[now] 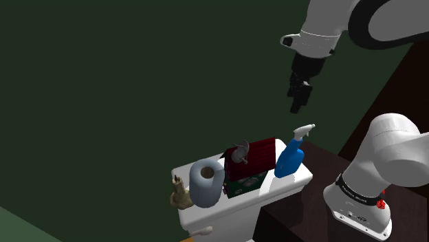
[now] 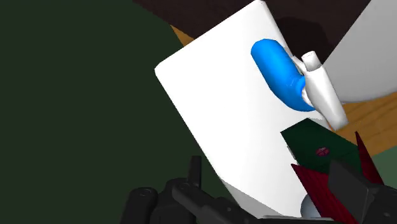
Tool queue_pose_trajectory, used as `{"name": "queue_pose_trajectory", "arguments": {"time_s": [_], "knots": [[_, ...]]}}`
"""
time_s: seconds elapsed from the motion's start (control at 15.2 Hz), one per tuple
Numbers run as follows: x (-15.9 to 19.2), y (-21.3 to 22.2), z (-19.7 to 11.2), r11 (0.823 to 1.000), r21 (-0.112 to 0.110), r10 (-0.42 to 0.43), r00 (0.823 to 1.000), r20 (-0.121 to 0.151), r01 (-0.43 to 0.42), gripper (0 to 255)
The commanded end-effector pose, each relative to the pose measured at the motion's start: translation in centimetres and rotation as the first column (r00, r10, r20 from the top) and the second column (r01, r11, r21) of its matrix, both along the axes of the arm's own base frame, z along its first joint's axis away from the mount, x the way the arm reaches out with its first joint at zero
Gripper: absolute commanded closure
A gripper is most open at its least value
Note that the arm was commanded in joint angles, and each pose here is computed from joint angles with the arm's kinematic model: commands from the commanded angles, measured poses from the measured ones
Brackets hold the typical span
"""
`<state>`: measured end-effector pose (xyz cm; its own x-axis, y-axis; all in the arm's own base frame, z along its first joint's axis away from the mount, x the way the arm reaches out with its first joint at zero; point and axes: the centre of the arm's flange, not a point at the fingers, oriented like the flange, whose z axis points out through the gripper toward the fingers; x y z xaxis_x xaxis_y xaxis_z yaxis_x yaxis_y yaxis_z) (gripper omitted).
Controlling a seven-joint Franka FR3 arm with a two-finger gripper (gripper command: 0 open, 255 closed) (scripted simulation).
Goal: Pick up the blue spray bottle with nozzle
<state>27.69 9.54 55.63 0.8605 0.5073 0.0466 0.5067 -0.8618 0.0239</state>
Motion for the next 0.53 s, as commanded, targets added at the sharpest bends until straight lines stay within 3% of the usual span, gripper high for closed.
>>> {"name": "queue_pose_trajectory", "arguments": {"time_s": [0.0, 0.13, 0.26, 0.46], "knots": [[-1.5, 1.6, -1.2, 0.989, -0.003, 0.150, 0.989, -0.014, -0.151, 0], [-3.2, 3.0, -2.3, 0.957, -0.004, 0.291, 0.956, -0.029, -0.292, 0], [-5.1, 4.1, -3.3, 0.907, -0.003, 0.420, 0.906, -0.043, -0.421, 0], [-5.1, 4.1, -4.9, 0.907, -0.003, 0.420, 0.906, -0.043, -0.421, 0]]}}
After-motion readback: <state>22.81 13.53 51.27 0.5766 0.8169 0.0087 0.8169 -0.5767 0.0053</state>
